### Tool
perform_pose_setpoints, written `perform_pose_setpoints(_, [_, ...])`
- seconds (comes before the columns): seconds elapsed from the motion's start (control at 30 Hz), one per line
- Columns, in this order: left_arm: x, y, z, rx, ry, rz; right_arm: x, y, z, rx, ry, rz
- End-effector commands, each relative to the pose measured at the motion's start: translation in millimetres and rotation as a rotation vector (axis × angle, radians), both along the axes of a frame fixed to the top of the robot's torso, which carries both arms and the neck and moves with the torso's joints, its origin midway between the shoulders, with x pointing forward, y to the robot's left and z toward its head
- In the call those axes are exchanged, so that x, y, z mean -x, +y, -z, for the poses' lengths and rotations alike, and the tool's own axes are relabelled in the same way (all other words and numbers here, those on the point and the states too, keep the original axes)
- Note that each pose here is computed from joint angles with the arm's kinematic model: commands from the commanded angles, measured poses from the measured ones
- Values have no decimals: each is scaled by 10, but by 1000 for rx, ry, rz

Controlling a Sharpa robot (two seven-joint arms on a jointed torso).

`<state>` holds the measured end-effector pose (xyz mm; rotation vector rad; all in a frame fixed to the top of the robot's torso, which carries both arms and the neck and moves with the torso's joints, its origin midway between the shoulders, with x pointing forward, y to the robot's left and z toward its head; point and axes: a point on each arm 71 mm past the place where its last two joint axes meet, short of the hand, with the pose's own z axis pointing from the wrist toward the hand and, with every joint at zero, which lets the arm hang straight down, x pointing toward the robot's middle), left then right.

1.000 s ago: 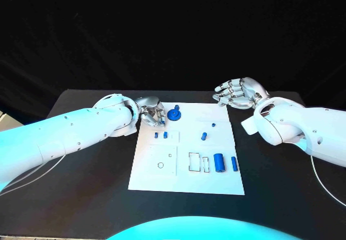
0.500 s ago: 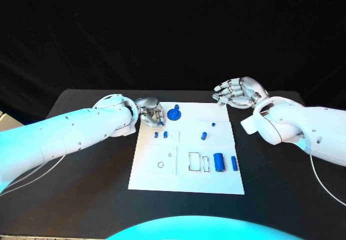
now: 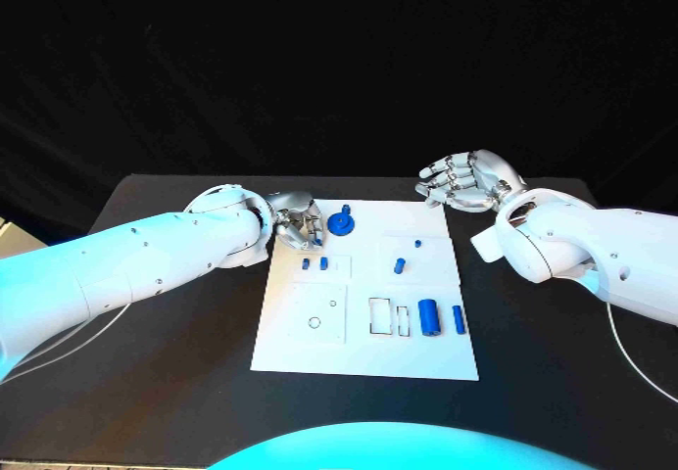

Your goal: Assemble the parts on the task board

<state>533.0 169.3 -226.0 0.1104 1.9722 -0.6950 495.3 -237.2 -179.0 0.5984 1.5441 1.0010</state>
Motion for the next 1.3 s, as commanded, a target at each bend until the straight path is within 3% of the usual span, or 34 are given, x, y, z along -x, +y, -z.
perform_pose_setpoints(0.03, [11, -25, 18, -8, 8, 8, 5, 18, -2, 4, -6, -19])
perform_pose_setpoints(1.3, [8, -47, 99, -58, 49, 11, -1, 16, 4, 4, -6, -18])
